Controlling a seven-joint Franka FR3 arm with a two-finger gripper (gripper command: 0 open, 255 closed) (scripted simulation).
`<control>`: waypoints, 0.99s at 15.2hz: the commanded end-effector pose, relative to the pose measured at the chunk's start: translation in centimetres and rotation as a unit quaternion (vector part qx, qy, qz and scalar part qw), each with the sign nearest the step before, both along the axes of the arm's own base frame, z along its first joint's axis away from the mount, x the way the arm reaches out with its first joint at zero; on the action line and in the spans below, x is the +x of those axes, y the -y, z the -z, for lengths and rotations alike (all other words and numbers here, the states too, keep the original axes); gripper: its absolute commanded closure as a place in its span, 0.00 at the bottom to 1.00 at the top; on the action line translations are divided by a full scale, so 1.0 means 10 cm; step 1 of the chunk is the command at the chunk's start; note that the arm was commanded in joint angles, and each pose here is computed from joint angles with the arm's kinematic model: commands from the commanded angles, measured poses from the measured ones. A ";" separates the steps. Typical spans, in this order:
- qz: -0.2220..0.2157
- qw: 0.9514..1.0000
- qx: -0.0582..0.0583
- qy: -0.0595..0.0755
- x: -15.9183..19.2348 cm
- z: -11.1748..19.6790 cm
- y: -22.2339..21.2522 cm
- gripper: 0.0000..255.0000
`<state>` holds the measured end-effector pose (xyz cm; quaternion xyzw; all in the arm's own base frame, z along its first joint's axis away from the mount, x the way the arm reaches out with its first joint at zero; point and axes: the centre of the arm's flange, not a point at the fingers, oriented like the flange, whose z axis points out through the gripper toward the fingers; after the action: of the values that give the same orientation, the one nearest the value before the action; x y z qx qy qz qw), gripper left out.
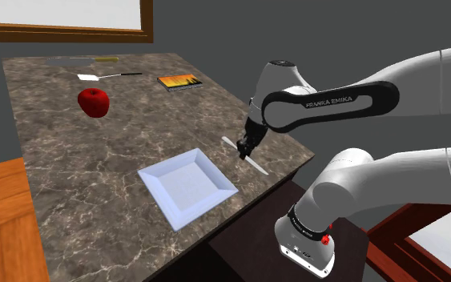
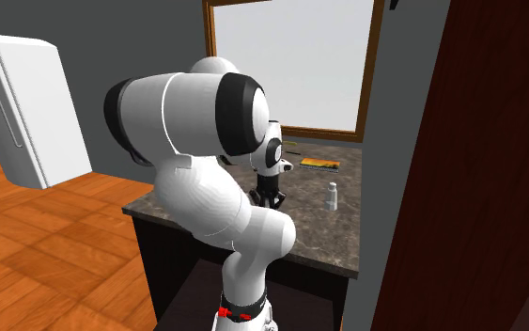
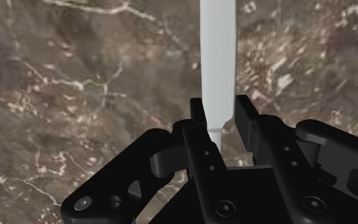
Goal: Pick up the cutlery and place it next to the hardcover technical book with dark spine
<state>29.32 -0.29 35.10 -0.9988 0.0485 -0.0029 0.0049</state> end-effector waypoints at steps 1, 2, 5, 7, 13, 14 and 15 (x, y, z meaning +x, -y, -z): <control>0.000 1.000 0.000 0.000 0.00 -0.10 0.00 1.00; 0.000 1.000 0.000 0.000 0.00 -0.15 0.00 1.00; 0.000 1.000 0.000 0.000 0.00 -0.31 0.00 1.00; 0.000 1.000 0.000 0.000 0.00 -0.42 0.00 1.00; 0.000 1.000 0.000 0.000 0.00 -0.74 0.00 1.00; 0.000 1.000 0.000 0.000 0.00 -0.77 0.00 1.00; 0.000 1.000 0.000 0.000 0.13 -0.77 0.04 1.00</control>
<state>30.02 -0.42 42.60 -0.9988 0.0485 -0.0030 0.0048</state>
